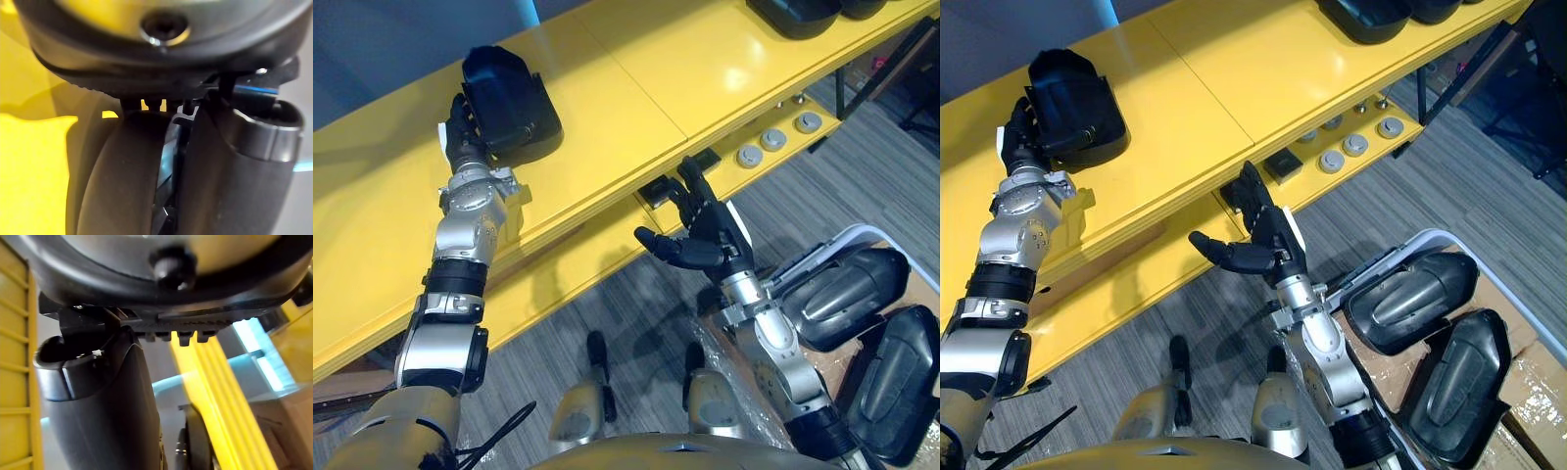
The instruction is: Walk over and take three plastic housings, then place them on the shelf
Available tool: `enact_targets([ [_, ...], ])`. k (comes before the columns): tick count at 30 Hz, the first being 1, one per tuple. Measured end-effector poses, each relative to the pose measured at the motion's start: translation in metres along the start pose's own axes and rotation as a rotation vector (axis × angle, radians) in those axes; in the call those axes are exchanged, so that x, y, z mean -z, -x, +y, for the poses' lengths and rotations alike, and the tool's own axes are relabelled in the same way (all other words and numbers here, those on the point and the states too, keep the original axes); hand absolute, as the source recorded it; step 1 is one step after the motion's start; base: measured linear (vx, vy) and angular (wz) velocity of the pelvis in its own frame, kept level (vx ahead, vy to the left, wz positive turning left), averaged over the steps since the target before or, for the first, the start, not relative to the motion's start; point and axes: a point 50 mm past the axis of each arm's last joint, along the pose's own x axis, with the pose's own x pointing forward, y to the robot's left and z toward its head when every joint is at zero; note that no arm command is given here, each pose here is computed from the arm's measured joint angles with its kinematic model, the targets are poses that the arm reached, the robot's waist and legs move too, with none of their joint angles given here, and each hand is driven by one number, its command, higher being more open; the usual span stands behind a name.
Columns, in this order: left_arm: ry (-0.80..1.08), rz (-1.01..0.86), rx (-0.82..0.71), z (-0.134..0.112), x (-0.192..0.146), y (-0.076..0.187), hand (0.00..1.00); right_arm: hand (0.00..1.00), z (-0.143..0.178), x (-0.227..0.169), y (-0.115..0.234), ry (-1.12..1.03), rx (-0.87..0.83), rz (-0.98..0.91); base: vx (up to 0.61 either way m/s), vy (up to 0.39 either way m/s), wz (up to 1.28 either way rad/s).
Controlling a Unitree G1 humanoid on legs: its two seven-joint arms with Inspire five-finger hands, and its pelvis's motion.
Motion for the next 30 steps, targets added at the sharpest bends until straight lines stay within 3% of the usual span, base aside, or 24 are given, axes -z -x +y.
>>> enact_targets([
  [12, -0.064, 0.076, -0.001, 0.015, 0.034, 0.012, 1.00, 1.00, 0.018, -0.014, -0.045, 0.047, -0.154, -0.073, 0.02, -0.006, 0.11],
  [20, 0.003, -0.032, -0.018, 0.037, 0.018, 0.028, 1.00, 1.00, 0.050, -0.018, -0.073, 0.095, -0.304, -0.078, 0.01, -0.012, 0.26],
  [26, 0.036, -0.125, 0.019, 0.037, 0.012, 0.051, 1.00, 1.00, 0.070, -0.023, -0.094, 0.058, -0.333, -0.110, -0.03, -0.015, 0.21],
  [30, 0.147, -0.214, 0.072, 0.030, 0.013, 0.080, 1.00, 1.00, 0.081, -0.008, -0.098, 0.008, -0.302, -0.058, -0.03, -0.033, 0.25],
])
